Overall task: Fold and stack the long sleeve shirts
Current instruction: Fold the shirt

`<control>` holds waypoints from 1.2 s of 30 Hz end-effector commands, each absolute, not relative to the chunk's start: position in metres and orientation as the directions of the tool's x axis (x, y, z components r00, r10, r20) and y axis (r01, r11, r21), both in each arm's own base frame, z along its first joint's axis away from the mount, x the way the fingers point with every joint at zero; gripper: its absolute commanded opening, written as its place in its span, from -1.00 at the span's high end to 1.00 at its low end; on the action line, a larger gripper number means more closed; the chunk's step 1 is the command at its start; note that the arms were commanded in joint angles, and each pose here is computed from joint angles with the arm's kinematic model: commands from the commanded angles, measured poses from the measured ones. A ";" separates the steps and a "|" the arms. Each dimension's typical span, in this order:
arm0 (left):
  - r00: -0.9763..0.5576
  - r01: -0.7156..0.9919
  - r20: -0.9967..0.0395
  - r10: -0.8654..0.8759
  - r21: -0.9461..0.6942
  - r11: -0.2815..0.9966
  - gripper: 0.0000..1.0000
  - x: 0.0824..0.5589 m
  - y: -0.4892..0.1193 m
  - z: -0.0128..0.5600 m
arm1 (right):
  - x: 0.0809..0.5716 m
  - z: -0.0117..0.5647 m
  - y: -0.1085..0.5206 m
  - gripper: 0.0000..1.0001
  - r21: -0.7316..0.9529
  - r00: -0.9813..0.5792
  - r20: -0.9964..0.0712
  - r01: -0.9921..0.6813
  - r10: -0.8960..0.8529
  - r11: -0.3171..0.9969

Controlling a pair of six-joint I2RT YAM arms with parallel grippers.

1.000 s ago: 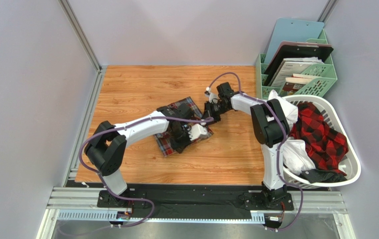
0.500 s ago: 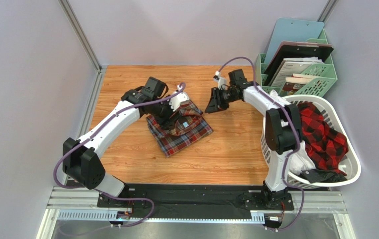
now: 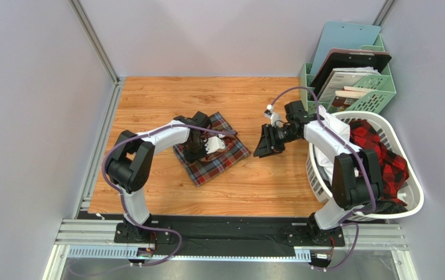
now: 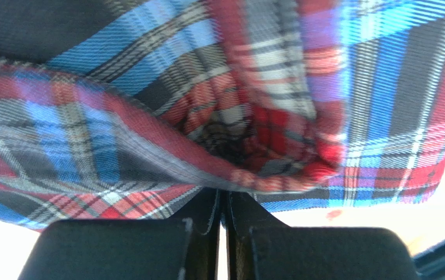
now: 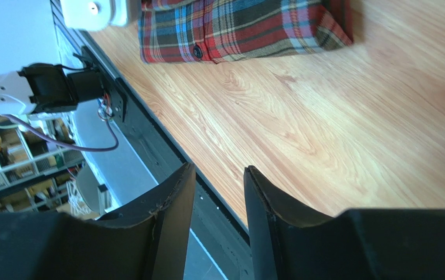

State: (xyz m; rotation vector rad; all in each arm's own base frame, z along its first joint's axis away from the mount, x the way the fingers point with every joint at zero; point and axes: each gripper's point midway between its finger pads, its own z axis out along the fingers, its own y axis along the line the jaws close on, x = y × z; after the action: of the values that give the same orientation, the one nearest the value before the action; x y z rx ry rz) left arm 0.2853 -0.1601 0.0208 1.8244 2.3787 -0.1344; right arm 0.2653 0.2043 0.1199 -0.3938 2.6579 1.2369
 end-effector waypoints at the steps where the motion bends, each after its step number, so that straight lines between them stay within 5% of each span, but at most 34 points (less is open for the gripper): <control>1: -0.188 0.982 -0.169 0.967 -0.066 0.180 1.00 0.235 -0.189 0.037 | 0.267 0.135 0.181 0.17 0.720 -0.947 -0.302 -0.303 -0.111 0.624; 5: -0.262 0.922 -0.306 0.915 -0.358 0.145 0.92 0.139 -0.295 0.085 | 0.267 0.132 0.170 0.17 0.694 -0.948 -0.300 -0.296 -0.110 0.657; 7: -0.306 0.872 -0.333 0.892 -0.474 0.122 -0.21 0.115 -0.325 0.107 | 0.272 0.131 0.167 0.17 0.671 -0.945 -0.309 -0.299 -0.110 0.678; 8: -0.311 0.864 -0.390 0.867 -0.495 0.088 -0.55 0.115 -0.342 0.131 | 0.273 0.128 0.165 0.14 0.664 -0.948 -0.299 -0.288 -0.108 0.690; 9: -0.305 0.879 -0.411 0.859 -0.469 0.087 -0.66 0.121 -0.341 0.141 | 0.276 0.125 0.164 0.10 0.654 -0.949 -0.296 -0.283 -0.107 0.702; 12: -0.333 0.901 -0.543 0.771 -0.424 0.091 -0.74 0.150 -0.325 0.183 | 0.285 0.112 0.162 -0.03 0.618 -0.954 -0.279 -0.266 -0.110 0.740; 19: -0.510 0.860 -0.662 0.549 -0.415 0.299 -0.75 0.212 -0.235 0.222 | 0.283 0.065 0.198 -0.05 0.566 -0.944 -0.186 -0.329 -0.271 0.756; 22: -0.576 0.815 -0.671 0.467 -0.427 0.391 -0.75 0.221 -0.200 0.223 | 0.277 0.037 0.211 0.07 0.511 -0.908 -0.140 -0.407 -0.394 0.757; 26: -0.644 0.745 -0.672 0.366 -0.443 0.498 -0.73 0.229 -0.168 0.214 | 0.287 0.006 0.227 0.64 0.426 -0.852 -0.109 -0.506 -0.512 0.750; 31: -0.711 0.653 -0.673 0.207 -0.521 0.550 -0.98 0.228 -0.157 0.211 | 0.347 0.007 0.280 0.87 0.280 -0.679 -0.273 -0.734 -0.682 0.619; 34: -0.776 0.564 -0.618 0.129 -0.587 0.581 -0.98 0.233 -0.152 0.196 | 0.374 0.040 0.327 0.81 0.150 -0.435 -0.438 -0.898 -0.787 0.413; 36: -0.800 0.528 -0.597 0.058 -0.654 0.543 -0.98 0.244 -0.155 0.196 | 0.390 0.073 0.337 0.56 0.032 -0.287 -0.520 -0.948 -0.805 0.317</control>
State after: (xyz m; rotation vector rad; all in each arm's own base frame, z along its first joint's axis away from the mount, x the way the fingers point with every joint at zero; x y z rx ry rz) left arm 0.2233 -0.1460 0.1848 0.6279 2.3421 -1.0482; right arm 0.3502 0.3141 0.0335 -1.2634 2.5912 0.6726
